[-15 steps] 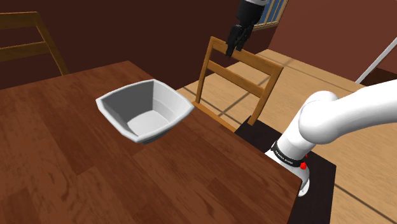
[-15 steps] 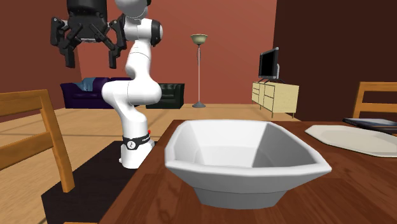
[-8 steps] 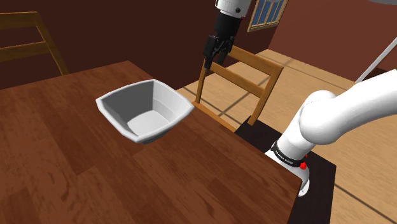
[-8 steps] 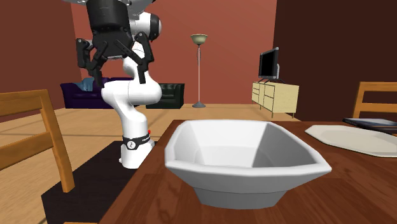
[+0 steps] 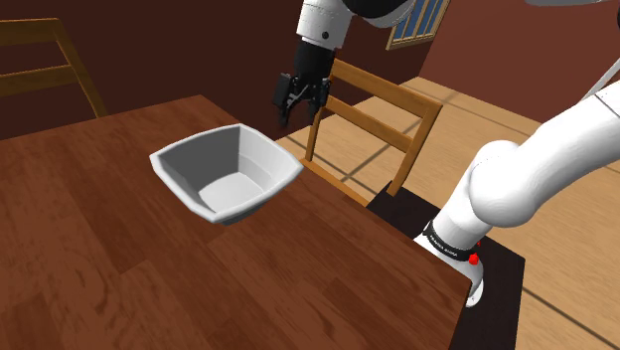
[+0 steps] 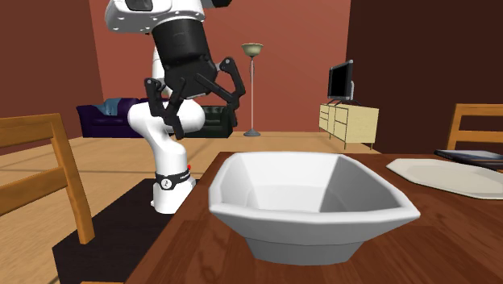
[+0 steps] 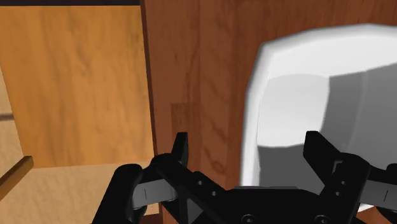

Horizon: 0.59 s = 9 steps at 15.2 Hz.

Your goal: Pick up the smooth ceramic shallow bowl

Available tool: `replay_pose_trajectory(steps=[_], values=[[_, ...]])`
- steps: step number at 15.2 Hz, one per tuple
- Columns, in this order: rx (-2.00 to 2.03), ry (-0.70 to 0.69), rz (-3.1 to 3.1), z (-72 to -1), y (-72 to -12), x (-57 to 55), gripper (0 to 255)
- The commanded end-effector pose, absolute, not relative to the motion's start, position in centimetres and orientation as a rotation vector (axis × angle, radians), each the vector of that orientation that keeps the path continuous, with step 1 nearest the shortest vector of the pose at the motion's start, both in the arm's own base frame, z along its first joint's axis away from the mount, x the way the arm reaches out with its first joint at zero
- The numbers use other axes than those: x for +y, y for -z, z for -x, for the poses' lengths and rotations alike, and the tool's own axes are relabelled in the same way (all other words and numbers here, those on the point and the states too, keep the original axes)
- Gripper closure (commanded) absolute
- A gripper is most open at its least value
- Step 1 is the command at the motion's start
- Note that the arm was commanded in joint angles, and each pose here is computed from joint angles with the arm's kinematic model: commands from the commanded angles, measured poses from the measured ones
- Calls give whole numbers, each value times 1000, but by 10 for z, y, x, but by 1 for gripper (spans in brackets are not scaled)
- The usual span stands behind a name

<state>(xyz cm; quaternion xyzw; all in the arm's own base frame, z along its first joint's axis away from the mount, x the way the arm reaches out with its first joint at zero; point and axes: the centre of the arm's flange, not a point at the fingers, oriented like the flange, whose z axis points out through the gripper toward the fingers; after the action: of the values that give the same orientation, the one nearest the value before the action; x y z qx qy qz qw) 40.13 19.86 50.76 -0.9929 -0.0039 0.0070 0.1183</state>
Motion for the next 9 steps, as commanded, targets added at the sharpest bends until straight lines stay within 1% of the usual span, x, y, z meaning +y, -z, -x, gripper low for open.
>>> replay_pose_trajectory(steps=[1, 9], values=[[11, -42, 2869, -415, -495, 218, 0], [15, -47, 2862, -417, -456, 222, 0]])
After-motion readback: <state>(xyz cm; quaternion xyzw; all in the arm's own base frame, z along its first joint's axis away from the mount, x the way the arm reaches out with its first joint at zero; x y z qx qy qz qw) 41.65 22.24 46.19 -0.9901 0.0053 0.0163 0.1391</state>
